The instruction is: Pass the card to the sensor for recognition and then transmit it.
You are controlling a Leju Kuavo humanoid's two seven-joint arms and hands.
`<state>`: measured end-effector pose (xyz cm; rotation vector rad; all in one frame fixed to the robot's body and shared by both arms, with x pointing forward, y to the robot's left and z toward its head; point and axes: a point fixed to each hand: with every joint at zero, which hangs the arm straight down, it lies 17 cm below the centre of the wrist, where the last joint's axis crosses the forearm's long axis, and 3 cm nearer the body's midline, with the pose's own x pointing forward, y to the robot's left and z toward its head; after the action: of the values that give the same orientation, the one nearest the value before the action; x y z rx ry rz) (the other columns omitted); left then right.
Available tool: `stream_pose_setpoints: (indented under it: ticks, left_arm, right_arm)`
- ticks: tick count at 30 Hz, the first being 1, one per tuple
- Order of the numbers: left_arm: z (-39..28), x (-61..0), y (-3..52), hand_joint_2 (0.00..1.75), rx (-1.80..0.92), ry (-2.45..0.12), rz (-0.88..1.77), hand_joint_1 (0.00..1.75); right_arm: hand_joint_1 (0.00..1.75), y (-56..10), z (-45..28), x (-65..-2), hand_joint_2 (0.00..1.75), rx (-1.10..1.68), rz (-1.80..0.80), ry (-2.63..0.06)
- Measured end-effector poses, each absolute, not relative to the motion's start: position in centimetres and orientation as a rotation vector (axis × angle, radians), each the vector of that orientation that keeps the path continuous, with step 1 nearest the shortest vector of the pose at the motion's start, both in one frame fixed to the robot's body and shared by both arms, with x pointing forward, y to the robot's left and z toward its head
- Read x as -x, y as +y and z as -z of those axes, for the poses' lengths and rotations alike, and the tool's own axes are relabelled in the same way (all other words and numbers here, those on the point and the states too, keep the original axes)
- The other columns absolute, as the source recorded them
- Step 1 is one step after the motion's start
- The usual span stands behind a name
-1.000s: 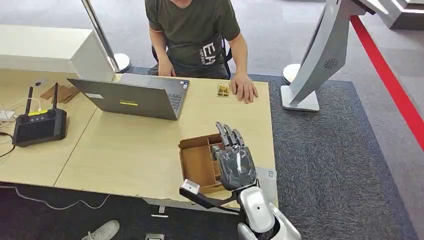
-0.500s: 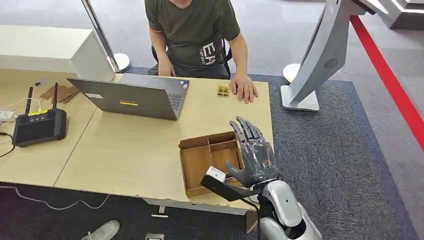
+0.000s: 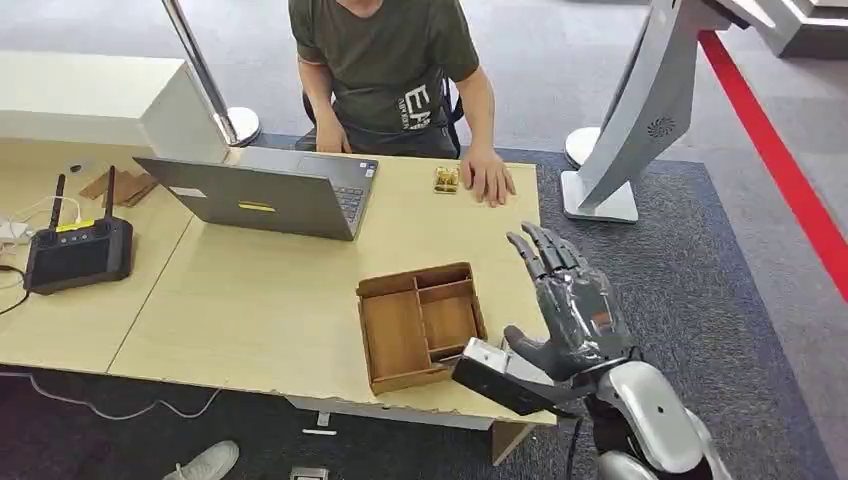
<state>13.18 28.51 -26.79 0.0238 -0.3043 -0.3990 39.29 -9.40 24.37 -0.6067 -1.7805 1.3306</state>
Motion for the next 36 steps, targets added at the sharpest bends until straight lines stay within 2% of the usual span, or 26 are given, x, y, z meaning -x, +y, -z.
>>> stream_pose_setpoints:
  ticks: [23, 36]
  left_arm:
    - [26.4, -14.7, 28.1, 1.75, -0.017, -0.313, 0.408, 0.00]
    - [26.4, -14.9, 27.7, 1.75, -0.011, -0.304, 0.418, 0.00]
  right_arm:
    - [0.00, -7.0, -19.2, -37.0, 1.75, 0.603, -1.527, -1.667]
    - [0.00, -4.3, -13.9, -37.3, 1.75, 0.577, -1.609, -1.589]
